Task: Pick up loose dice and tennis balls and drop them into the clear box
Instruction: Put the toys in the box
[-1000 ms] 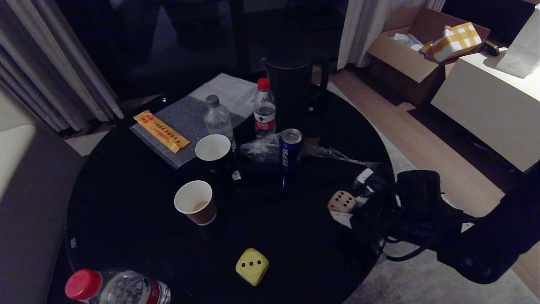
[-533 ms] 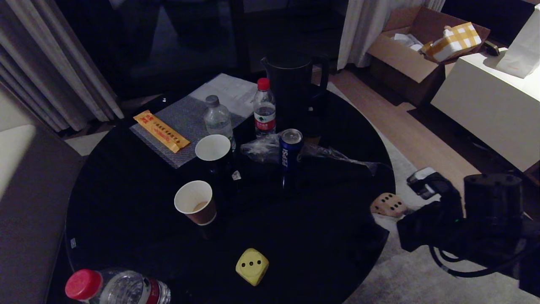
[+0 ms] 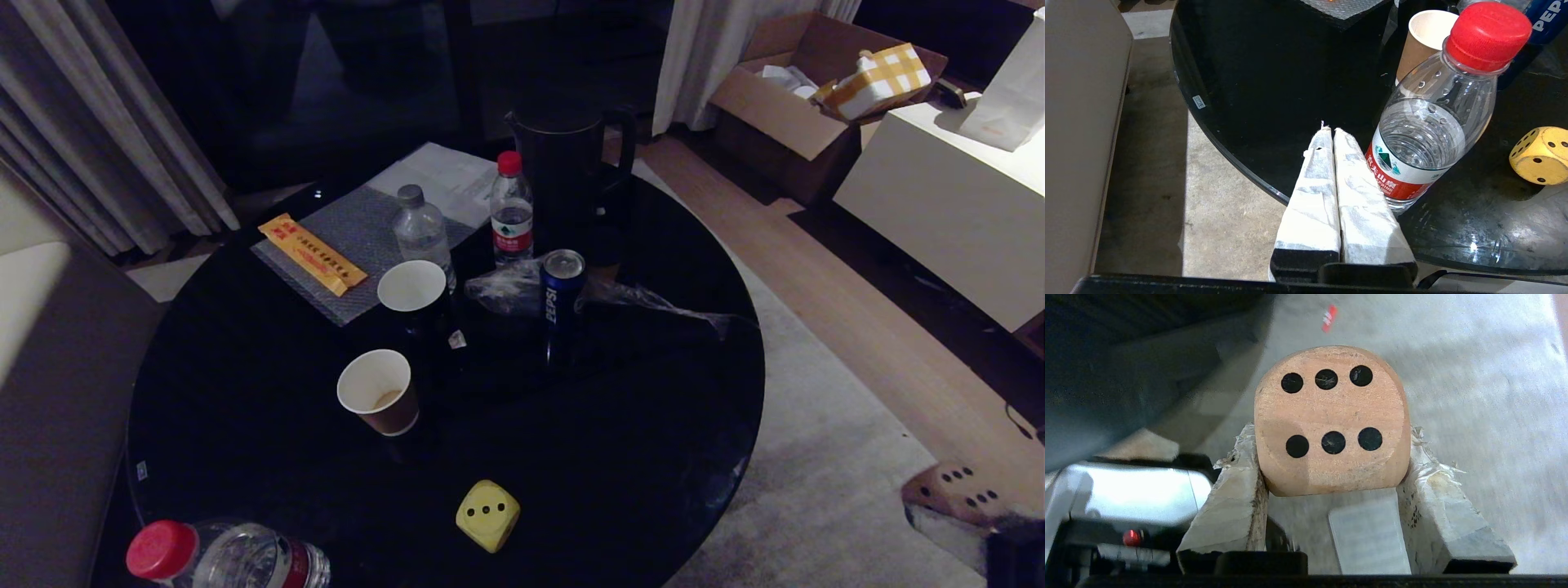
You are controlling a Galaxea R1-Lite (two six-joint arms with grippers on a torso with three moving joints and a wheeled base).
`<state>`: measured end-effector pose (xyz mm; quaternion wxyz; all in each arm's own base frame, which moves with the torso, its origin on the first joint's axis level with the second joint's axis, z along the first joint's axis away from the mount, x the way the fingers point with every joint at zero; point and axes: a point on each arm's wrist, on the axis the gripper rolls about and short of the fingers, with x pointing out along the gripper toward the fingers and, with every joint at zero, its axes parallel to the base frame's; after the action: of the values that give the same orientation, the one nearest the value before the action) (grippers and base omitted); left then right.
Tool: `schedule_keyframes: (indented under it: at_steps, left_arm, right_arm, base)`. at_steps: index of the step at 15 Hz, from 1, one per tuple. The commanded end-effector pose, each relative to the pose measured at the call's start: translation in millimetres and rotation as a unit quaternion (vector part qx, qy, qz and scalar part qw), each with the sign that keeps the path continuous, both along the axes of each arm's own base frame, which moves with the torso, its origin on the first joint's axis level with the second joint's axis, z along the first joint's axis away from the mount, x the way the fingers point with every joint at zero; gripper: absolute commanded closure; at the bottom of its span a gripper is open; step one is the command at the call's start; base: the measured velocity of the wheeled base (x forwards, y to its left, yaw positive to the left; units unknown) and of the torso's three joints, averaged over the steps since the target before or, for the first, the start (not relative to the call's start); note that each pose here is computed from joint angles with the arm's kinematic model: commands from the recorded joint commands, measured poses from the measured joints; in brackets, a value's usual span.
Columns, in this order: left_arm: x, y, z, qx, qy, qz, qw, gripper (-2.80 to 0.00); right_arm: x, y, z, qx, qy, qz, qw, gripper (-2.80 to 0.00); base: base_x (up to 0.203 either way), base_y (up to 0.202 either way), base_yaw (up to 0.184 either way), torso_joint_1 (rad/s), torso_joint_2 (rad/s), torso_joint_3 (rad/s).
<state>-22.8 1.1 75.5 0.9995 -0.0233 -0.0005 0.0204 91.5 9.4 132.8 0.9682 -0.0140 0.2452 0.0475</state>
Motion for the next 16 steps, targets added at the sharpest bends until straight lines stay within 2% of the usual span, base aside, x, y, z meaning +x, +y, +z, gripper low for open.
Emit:
schedule_keyframes:
  at_steps: [1, 5, 10, 11, 13, 16]
  left_arm:
    - [0, 0, 0, 0.000, 0.002, 0.000, 1.0000, 0.00]
    - [0, 0, 0, 0.000, 0.002, 0.000, 1.0000, 0.00]
    - [0, 0, 0, 0.000, 0.002, 0.000, 1.0000, 0.00]
    - [0, 0, 0, 0.000, 0.002, 0.000, 1.0000, 0.00]
    - [0, 0, 0, 0.000, 0.002, 0.000, 1.0000, 0.00]
    - [0, 0, 0, 0.000, 0.002, 0.000, 1.0000, 0.00]
  right_arm:
    - [-51, -7, -6, 0.006, -0.058, -0.023, 0.998, 0.00]
    - [-99, -9, -35, 0.018, -0.049, -0.034, 0.998, 0.00]
    - [-129, -10, -56, 0.026, -0.135, -0.043, 0.990, 0.00]
    - [-129, -10, -57, 0.038, -0.134, -0.052, 0.989, 0.00]
    - [-125, -10, -56, 0.047, -0.163, -0.064, 0.984, 0.00]
    - [-117, -10, -57, 0.037, -0.219, -0.053, 0.974, 0.00]
  base:
    - [0.000, 0.000, 0.000, 0.000, 0.00, 0.000]
    - [0.000, 0.000, 0.000, 0.000, 0.00, 0.000]
    - [0.000, 0.000, 0.000, 0.000, 0.00, 0.000]
    - [0.000, 0.000, 0.000, 0.000, 0.00, 0.000]
    - [0.000, 0.000, 0.000, 0.000, 0.00, 0.000]
    - [0.000, 0.000, 0.000, 0.000, 0.00, 0.000]
